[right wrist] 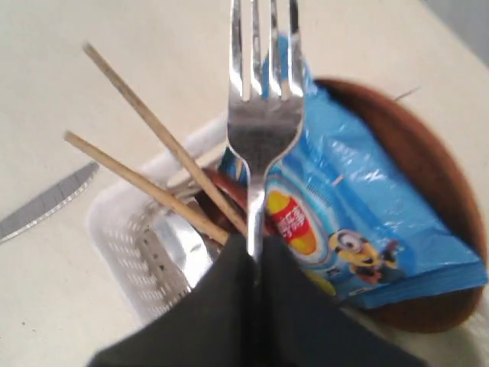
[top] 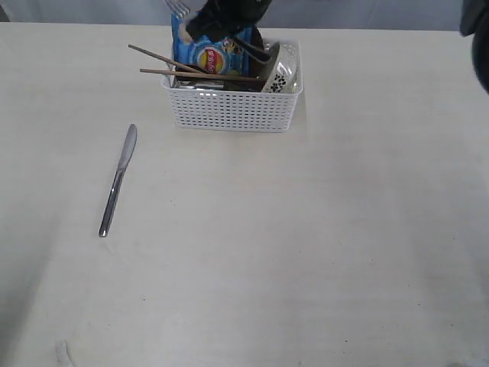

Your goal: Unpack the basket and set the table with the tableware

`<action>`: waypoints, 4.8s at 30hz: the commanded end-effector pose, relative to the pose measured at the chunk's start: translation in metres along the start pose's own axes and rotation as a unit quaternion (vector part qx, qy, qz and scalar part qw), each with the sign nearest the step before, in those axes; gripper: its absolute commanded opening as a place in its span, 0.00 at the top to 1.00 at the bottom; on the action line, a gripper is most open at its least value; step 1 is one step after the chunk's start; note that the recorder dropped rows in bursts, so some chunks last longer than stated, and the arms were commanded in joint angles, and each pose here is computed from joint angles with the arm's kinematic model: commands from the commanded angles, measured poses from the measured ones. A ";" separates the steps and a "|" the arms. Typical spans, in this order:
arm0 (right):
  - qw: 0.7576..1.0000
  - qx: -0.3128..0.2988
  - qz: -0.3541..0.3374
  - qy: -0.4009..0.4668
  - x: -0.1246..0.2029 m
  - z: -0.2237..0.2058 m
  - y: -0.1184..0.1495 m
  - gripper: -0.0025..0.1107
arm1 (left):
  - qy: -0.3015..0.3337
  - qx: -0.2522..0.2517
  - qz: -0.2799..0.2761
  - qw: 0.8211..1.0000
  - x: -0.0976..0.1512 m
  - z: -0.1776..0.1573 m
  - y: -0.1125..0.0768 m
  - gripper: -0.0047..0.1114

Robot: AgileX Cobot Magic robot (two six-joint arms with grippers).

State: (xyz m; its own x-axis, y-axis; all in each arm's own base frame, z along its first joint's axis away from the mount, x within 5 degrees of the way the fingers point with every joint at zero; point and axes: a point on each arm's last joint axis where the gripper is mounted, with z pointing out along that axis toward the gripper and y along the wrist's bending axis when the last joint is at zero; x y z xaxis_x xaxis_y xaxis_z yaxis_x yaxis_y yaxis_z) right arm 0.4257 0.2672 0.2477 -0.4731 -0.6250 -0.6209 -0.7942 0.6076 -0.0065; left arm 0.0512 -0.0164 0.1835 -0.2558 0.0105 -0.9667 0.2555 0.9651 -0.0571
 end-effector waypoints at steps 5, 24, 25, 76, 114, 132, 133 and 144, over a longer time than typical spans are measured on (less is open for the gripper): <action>0.996 -0.028 0.079 -0.009 -0.018 -0.065 0.021 0.98 | -0.001 0.003 0.001 1.000 0.001 0.000 0.000 0.96; 0.913 -0.064 0.401 0.027 0.063 0.045 0.190 0.98 | -0.001 0.003 0.000 1.000 0.001 0.000 0.000 0.96; 0.910 -0.061 0.409 0.028 0.066 0.050 0.190 0.98 | -0.001 0.003 0.000 1.000 0.001 0.000 0.000 0.96; 0.890 0.025 0.452 0.050 0.102 0.102 0.206 0.69 | -0.001 0.003 0.001 1.000 0.001 0.000 0.000 0.96; 0.913 0.045 0.404 0.039 0.114 0.122 0.192 0.83 | -0.001 0.002 0.002 1.000 0.001 0.000 0.000 0.96; 0.896 0.068 0.434 0.061 0.127 0.132 0.191 0.83 | -0.001 0.002 0.002 1.000 0.001 0.000 0.000 0.96; 0.895 0.070 0.435 0.063 0.127 0.132 0.190 0.83 | -0.001 0.002 0.002 1.000 0.001 0.000 0.000 0.96; 0.890 0.108 0.437 0.074 0.132 0.130 0.185 0.83 | -0.001 0.002 0.002 1.000 0.001 0.000 0.000 0.96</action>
State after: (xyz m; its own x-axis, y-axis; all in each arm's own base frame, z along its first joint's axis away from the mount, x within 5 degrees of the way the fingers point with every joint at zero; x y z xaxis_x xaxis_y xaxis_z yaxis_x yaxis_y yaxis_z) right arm 0.2690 0.3814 0.0942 -0.9091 0.1081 -0.4023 -0.0930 0.8887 0.4490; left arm 0.0512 -0.0164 0.1835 -0.2558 0.0105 -0.9667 0.2555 0.9651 -0.0571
